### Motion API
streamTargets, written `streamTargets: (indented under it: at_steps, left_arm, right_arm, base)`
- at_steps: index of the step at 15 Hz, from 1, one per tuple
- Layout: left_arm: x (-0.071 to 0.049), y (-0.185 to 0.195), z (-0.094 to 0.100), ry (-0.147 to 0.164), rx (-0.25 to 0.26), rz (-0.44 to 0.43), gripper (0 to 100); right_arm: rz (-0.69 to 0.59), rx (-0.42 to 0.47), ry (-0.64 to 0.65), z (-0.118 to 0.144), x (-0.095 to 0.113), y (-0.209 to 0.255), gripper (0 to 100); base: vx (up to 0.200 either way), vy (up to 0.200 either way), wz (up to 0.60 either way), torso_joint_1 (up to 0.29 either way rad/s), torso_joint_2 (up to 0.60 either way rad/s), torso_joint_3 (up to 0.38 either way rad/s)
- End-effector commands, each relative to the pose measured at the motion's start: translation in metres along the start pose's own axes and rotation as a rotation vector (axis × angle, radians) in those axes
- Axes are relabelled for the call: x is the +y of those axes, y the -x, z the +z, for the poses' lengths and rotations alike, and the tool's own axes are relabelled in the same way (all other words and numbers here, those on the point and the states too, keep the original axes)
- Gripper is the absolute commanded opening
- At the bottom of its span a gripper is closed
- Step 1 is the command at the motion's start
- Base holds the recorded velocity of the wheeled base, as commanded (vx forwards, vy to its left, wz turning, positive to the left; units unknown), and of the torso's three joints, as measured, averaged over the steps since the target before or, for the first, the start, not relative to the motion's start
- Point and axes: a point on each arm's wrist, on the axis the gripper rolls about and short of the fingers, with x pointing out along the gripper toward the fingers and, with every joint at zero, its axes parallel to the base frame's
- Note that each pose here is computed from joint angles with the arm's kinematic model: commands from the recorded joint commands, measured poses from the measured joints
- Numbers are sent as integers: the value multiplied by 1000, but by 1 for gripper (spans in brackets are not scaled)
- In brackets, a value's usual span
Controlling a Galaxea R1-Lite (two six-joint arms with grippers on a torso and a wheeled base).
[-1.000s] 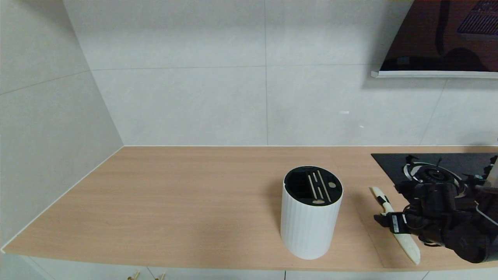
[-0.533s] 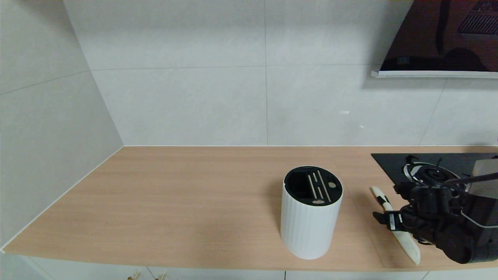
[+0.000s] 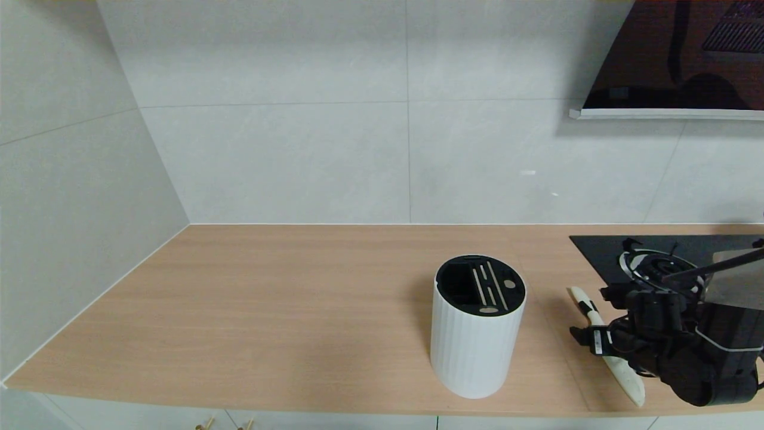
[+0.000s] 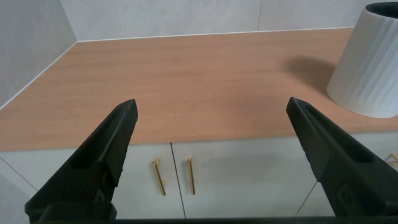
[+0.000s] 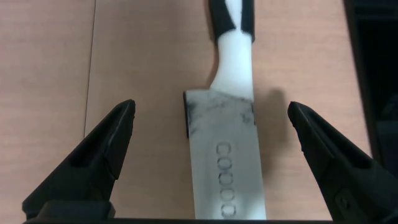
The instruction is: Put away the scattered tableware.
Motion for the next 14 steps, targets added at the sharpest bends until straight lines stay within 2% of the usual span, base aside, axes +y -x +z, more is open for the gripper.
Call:
streamTargets:
  at_steps: [1, 8, 9, 14]
  left_arm:
    - [0, 0, 0, 0, 1, 0, 100]
    - [0, 0, 0, 1, 1, 0, 100]
    - [0, 0, 0, 0, 1, 0, 100]
    - [0, 0, 0, 1, 0, 0, 100]
  right_arm:
    - [-11, 7, -1, -4, -2, -3, 100]
    - [-20, 6, -5, -5, -3, -7, 100]
    - [-17, 4, -3, -4, -3, -7, 0]
    - [-18, 7, -5, -5, -3, -7, 0]
  base:
    - [0, 0, 0, 0, 0, 0]
    - [0, 0, 0, 0, 0, 0]
    - [0, 0, 0, 0, 0, 0]
    - [0, 0, 0, 0, 0, 0]
